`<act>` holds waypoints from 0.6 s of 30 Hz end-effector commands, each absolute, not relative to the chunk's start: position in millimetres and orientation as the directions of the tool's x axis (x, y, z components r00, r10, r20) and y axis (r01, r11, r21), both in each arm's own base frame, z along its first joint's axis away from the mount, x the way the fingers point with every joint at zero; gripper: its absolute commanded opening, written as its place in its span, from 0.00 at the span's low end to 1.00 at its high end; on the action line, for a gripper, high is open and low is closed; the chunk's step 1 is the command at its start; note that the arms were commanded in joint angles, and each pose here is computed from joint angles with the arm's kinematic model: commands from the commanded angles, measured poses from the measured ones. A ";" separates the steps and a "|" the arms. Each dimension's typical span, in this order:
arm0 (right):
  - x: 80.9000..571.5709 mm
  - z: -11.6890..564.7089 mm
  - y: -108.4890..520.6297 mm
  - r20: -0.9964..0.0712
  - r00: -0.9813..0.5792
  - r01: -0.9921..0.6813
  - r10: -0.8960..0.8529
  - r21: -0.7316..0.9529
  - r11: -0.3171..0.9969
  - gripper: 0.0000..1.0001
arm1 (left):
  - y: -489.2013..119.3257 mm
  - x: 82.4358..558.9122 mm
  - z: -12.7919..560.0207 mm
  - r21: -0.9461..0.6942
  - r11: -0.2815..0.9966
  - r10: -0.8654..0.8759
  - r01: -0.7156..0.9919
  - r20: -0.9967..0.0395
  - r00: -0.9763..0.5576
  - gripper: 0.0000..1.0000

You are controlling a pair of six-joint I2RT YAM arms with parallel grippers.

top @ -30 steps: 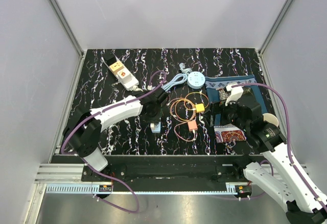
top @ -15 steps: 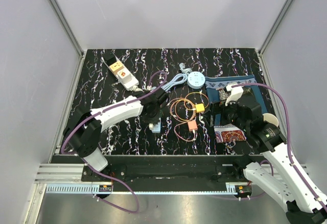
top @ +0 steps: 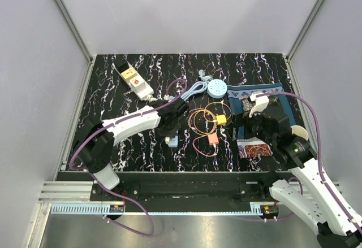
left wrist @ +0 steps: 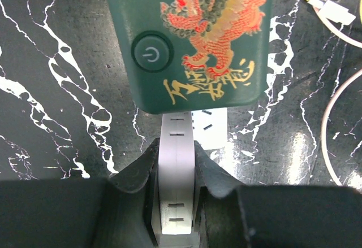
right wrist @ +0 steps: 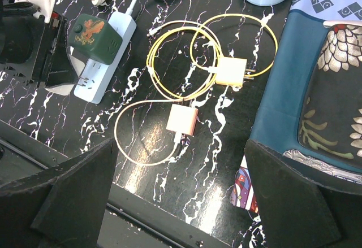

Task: Insert the plug
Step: Insert the plug into the socket.

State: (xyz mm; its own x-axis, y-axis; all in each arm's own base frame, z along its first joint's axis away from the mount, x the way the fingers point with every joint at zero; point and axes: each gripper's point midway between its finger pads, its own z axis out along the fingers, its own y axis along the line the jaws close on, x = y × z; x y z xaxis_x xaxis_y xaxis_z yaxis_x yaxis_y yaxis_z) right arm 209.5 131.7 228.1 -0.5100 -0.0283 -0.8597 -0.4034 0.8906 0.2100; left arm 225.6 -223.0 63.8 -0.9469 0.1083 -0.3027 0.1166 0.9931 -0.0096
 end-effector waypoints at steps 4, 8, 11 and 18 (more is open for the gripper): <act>212.6 238.7 131.2 -0.881 -0.472 -0.408 -0.025 0.193 0.893 0.98 | -230.0 233.7 70.9 0.007 0.995 0.094 0.098 -0.337 -0.937 0.00; 212.5 238.0 131.3 -0.880 -0.474 -0.407 -0.025 0.194 0.893 0.99 | -228.6 233.9 71.3 0.039 0.995 0.102 0.094 -0.339 -0.935 0.00; 211.9 237.7 130.9 -0.880 -0.474 -0.407 -0.027 0.193 0.893 0.98 | -228.8 233.5 72.1 0.056 0.994 0.108 0.094 -0.340 -0.934 0.00; 211.9 238.1 131.3 -0.881 -0.473 -0.409 -0.027 0.193 0.892 0.99 | -228.2 237.7 76.4 0.080 0.994 0.104 0.080 -0.361 -0.927 0.00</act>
State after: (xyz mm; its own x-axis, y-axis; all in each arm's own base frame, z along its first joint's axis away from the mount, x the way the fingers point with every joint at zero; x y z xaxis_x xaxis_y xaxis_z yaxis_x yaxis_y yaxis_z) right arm 209.1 132.4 228.1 -0.5097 -0.0306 -0.8598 -0.4068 0.8892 0.2095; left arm 225.0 -226.2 64.3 -0.9451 0.1203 -0.3038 0.1076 0.9925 0.0582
